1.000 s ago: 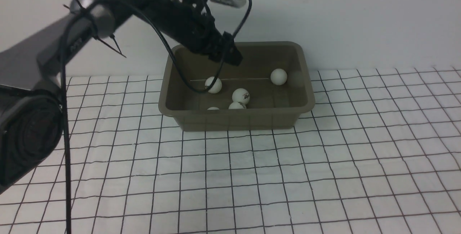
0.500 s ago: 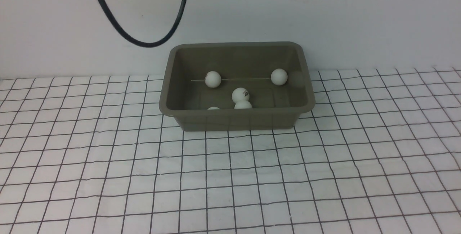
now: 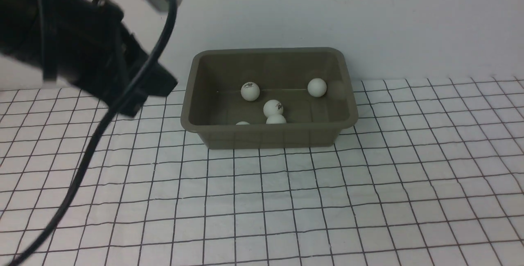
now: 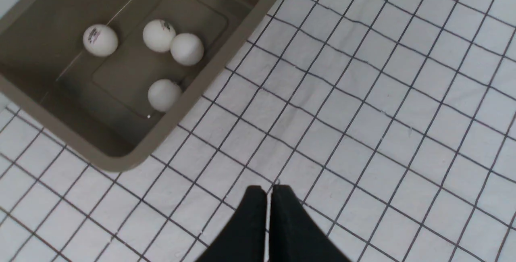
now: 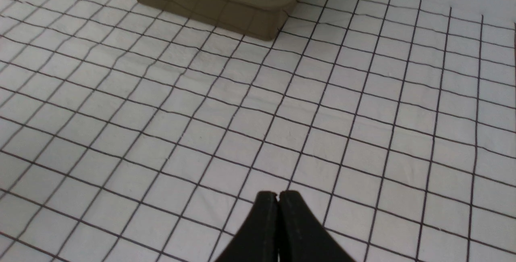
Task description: Put the table tennis balls into the box on the white checkered tablecloth.
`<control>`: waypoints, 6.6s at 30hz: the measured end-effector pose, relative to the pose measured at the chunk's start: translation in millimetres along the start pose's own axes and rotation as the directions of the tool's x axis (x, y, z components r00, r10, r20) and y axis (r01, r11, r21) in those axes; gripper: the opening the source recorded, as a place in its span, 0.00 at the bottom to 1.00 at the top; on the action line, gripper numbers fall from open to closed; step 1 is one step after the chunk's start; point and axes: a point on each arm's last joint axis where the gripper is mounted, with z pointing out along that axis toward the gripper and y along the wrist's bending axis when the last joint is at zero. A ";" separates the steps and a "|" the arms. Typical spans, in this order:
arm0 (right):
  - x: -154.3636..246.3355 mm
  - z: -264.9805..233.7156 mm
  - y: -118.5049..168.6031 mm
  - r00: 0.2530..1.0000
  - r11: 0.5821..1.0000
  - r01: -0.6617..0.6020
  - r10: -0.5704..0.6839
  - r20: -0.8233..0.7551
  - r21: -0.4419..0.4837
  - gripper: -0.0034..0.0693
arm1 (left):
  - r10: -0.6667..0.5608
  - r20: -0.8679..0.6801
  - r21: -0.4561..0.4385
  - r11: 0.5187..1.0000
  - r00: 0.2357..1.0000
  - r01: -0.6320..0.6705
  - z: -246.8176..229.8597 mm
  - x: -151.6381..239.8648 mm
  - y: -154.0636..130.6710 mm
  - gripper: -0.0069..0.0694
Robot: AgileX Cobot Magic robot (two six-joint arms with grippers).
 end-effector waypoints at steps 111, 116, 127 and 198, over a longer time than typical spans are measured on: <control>2.2 -0.3 -5.0 1.000 0.999 0.002 0.000 -0.022 0.053 0.02 | -0.248 0.585 -0.570 0.552 0.772 0.609 26.8 291.4 -86.2 0.08; -4.9 -2.0 -4.5 0.996 0.989 -0.079 0.072 0.059 0.128 0.02 | -0.248 0.585 -0.570 0.552 0.772 0.609 26.8 291.4 -86.2 0.08; -1.5 26.8 4.5 0.840 0.906 -0.384 0.262 0.475 0.180 0.02 | -0.249 0.585 -0.570 0.552 0.772 0.609 26.9 291.5 -86.2 0.08; 99.4 113.2 23.7 0.870 0.916 -0.371 0.284 0.404 0.155 0.02 | -0.254 0.586 -0.567 0.550 0.770 0.613 27.0 291.7 -86.3 0.08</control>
